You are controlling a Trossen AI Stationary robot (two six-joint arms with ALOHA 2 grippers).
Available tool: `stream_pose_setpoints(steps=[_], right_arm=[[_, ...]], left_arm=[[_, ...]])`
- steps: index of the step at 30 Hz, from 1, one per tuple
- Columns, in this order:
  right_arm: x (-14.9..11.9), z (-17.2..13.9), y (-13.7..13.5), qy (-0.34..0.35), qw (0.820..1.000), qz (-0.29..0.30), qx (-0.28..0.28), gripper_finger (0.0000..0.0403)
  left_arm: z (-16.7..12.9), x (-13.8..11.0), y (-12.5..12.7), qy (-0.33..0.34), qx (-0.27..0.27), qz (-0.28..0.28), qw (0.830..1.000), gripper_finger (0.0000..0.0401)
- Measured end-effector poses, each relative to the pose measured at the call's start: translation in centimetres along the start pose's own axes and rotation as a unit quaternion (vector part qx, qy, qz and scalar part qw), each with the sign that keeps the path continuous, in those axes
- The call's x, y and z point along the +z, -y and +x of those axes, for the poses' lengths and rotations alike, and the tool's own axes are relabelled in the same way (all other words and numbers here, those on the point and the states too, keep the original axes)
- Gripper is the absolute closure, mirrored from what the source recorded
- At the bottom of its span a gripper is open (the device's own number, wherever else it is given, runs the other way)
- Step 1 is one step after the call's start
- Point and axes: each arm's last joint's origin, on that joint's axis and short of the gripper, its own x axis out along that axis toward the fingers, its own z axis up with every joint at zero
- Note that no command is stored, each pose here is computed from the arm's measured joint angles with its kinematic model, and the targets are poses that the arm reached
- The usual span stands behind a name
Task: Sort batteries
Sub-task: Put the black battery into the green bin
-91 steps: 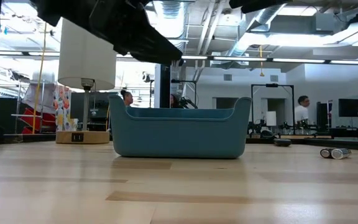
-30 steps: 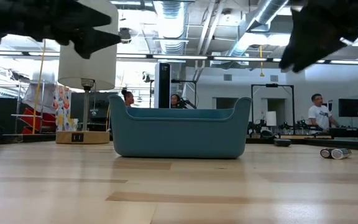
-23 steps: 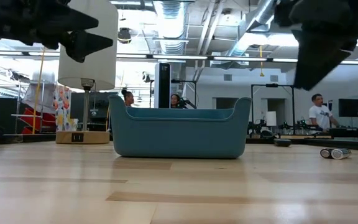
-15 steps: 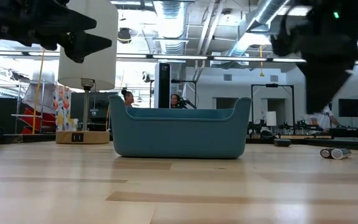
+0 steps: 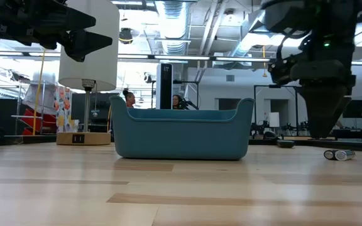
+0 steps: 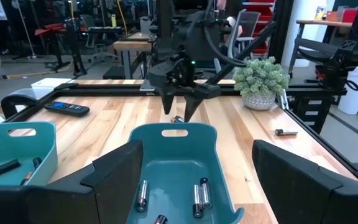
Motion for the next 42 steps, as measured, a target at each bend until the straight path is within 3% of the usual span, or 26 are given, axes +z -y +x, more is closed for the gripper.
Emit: stream_pose_setpoints(steps=[10,17,29,42], right_arm=[[1.0,0.4,0.7,-0.011,1.000,-0.009,0.004,0.0091],[0.1,2.0,1.8,-0.035,0.999,0.008,-0.004,0.0091],[0.2,2.1,1.8,-0.030,1.000,0.008,0.000,0.0091],[-0.7,1.9,1.6,-0.017,0.996,0.077,-0.030,0.0091]], left_arm=[[0.0,0.0,0.0,0.001,0.000,-0.001,1.000,0.0107],[0.0,0.0,0.0,0.001,0.000,-0.001,1.000,0.0107],[0.0,0.0,0.0,-0.001,0.000,0.003,1.000,0.0107],[0.0,-0.2,0.0,-0.012,0.003,0.012,1.000,0.0107]])
